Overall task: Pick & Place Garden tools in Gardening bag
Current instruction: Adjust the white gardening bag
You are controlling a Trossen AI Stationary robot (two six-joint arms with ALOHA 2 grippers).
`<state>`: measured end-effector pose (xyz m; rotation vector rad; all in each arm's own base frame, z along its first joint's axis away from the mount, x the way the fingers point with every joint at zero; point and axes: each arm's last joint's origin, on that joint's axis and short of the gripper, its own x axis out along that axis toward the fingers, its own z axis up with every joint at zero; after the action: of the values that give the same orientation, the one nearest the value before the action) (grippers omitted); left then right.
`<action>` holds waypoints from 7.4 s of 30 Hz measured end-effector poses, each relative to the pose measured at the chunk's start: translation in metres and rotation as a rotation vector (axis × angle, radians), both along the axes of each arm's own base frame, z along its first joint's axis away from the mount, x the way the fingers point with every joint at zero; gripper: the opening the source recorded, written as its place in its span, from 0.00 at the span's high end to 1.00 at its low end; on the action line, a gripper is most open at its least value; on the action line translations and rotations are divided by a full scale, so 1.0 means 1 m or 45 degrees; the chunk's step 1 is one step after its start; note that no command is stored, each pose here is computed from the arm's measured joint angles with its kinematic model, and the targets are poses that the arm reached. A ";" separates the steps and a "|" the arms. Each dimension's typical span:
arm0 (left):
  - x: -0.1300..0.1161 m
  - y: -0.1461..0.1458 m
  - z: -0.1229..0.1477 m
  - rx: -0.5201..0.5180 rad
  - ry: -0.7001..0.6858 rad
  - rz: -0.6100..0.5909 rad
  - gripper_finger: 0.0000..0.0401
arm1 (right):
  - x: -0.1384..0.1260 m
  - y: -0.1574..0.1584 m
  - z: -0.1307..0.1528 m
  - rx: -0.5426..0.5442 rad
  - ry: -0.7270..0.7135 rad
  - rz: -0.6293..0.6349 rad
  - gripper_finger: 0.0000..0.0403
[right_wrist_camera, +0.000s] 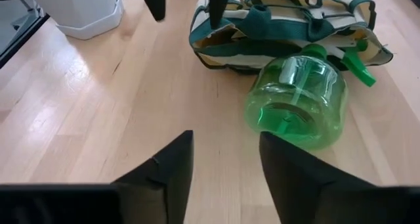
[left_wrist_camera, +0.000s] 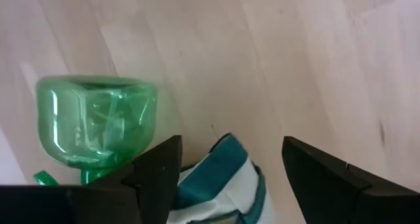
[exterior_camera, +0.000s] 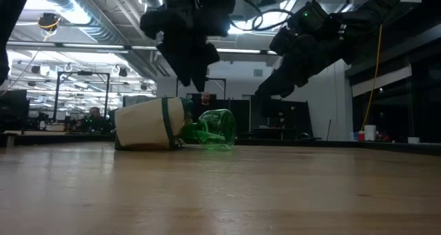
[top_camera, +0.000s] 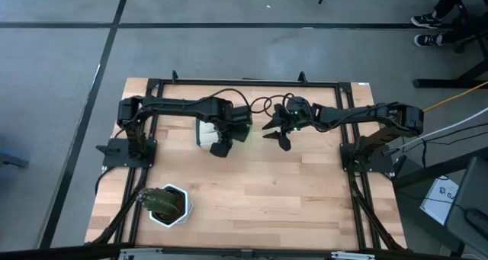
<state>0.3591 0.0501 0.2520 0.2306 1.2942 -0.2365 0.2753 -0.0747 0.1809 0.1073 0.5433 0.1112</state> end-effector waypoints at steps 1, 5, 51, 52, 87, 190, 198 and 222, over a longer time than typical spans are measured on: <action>0.001 0.002 -0.004 0.001 0.018 0.001 0.36 | 0.000 0.000 0.000 0.000 0.000 0.000 0.54; 0.005 0.006 -0.018 0.008 0.082 -0.010 0.36 | 0.000 0.000 0.000 -0.004 0.002 -0.007 0.51; -0.008 0.009 -0.026 0.267 0.336 0.035 0.99 | 0.112 -0.044 -0.095 -0.116 0.163 -0.343 0.57; -0.008 0.008 -0.026 0.272 0.335 0.037 0.99 | 0.115 -0.041 -0.094 -0.126 0.156 -0.313 0.57; -0.003 -0.027 -0.019 0.026 -0.104 0.413 0.98 | 0.063 -0.016 0.018 0.031 0.373 0.280 0.58; -0.039 -0.126 0.044 0.025 -0.357 0.267 0.72 | 0.082 0.007 0.013 -0.443 0.002 0.661 1.00; -0.042 -0.125 0.048 -0.017 -0.376 0.361 0.62 | 0.077 0.036 0.007 -0.603 0.187 0.753 1.00; -0.065 -0.079 0.065 0.238 -0.384 0.728 0.63 | 0.039 0.039 0.032 -0.586 0.479 0.703 1.00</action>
<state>0.2943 -0.0292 0.3174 0.0440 1.0322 0.3954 0.3143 -0.0361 0.2130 -0.4843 0.9518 0.5060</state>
